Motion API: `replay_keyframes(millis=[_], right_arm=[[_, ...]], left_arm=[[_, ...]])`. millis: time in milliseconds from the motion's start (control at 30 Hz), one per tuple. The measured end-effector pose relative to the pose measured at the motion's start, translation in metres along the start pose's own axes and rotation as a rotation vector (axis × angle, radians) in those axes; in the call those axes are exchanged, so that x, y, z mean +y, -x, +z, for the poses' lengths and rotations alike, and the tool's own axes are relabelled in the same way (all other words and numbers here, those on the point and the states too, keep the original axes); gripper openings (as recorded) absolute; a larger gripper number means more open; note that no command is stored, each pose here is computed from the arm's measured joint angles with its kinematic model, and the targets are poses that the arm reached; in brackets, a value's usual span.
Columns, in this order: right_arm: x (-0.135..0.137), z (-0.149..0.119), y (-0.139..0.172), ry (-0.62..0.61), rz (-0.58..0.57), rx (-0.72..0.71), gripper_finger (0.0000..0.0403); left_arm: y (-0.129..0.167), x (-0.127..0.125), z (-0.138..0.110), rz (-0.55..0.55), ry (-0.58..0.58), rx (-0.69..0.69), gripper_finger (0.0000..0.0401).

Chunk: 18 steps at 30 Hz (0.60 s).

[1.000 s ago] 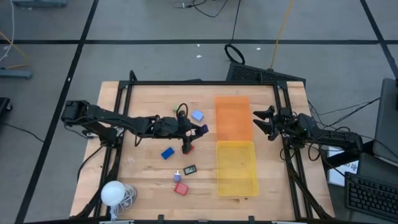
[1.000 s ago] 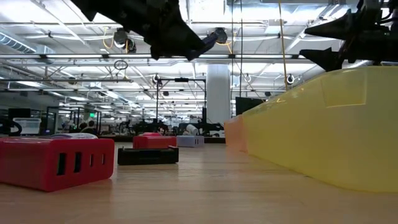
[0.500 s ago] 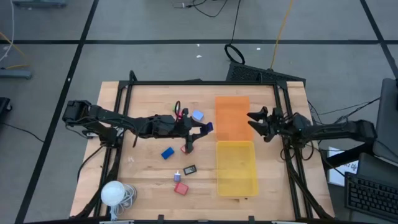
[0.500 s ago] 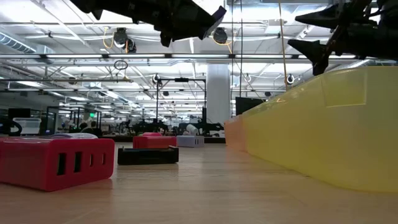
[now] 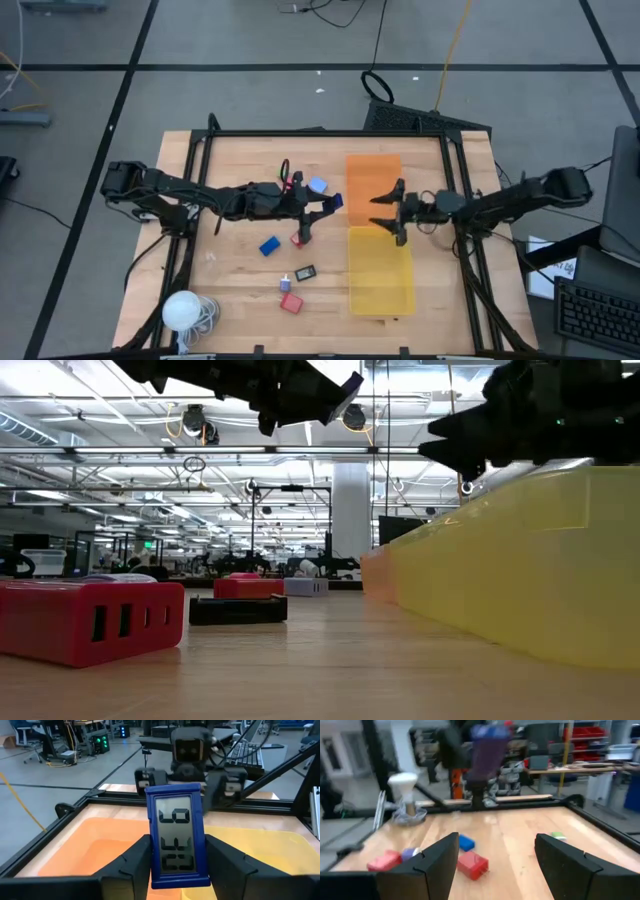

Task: Pick & Place Office items
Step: Put the dark blue timer into the orange bin

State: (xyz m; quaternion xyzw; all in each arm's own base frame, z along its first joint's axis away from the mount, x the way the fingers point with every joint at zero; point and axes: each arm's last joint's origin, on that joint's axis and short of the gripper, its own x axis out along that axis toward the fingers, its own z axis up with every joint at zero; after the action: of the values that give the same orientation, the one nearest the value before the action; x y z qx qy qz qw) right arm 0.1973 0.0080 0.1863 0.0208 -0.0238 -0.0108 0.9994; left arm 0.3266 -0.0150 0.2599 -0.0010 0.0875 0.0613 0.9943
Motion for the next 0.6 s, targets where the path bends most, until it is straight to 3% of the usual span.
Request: replay_keyframes(millis=[367,600], right_arm=[[0.010,0.027,-0.061,0.040,0.014,-0.068,0.0256],[0.012,0.041,-0.078,0.069,0.012,-0.098,0.0300]], left_arm=[[0.000,0.000,0.000,0.001,-0.003,0.001,0.0151],[0.000,-0.003,0.000,-0.011,-0.005,0.000,0.0177]])
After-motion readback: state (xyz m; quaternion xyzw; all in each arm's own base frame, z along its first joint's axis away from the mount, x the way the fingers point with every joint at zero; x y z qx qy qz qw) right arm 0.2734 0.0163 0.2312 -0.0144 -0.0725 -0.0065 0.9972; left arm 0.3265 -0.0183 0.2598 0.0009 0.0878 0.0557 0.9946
